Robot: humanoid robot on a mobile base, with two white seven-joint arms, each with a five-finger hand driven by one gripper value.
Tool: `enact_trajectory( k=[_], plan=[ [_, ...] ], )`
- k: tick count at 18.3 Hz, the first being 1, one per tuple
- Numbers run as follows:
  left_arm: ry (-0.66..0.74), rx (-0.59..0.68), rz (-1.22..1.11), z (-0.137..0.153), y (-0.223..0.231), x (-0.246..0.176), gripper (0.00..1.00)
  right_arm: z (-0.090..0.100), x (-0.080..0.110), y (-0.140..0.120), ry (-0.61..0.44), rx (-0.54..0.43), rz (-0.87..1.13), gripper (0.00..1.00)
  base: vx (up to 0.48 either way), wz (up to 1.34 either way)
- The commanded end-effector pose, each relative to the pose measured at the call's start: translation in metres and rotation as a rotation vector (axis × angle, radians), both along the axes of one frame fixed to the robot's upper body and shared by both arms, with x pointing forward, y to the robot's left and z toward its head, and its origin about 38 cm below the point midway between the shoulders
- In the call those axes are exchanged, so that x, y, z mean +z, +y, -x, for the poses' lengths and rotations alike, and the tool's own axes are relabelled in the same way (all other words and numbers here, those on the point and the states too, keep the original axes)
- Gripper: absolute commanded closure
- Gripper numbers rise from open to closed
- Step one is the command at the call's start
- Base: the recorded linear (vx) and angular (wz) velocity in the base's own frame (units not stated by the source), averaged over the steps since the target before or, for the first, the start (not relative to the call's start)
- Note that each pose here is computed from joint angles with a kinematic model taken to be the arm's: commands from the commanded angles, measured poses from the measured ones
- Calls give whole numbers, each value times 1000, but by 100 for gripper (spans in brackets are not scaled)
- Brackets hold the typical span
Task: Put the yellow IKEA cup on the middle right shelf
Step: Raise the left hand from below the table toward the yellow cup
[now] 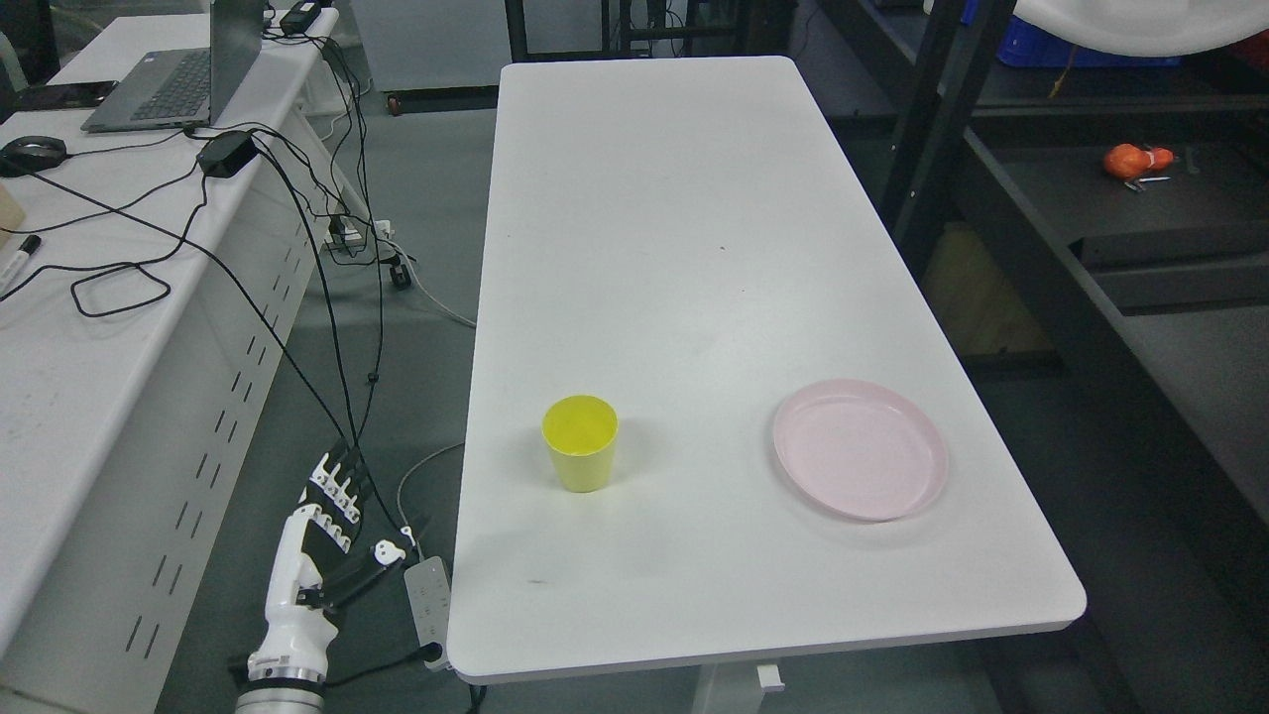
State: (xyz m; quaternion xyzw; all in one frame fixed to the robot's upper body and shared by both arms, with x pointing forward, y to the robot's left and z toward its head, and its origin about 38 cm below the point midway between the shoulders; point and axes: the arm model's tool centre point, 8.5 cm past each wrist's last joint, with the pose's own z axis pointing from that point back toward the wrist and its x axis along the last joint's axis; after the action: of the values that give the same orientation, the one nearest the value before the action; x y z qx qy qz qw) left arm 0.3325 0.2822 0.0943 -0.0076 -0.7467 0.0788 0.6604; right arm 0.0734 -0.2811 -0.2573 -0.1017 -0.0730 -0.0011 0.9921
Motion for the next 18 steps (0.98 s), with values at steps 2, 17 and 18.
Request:
enact_trajectory(
  k=[2, 17, 18],
  plan=[
    [-13, 10, -30, 5, 13, 3, 1, 9, 0, -10, 14, -8, 11, 1, 0, 0],
    [-128, -239, 114, -92, 5, 61, 7, 9, 0, -10, 14, -8, 11, 1, 0, 0],
    [-112, -261, 116, -96, -1, 61, 7, 9, 0, -10, 14, -8, 11, 1, 0, 0]
  ],
)
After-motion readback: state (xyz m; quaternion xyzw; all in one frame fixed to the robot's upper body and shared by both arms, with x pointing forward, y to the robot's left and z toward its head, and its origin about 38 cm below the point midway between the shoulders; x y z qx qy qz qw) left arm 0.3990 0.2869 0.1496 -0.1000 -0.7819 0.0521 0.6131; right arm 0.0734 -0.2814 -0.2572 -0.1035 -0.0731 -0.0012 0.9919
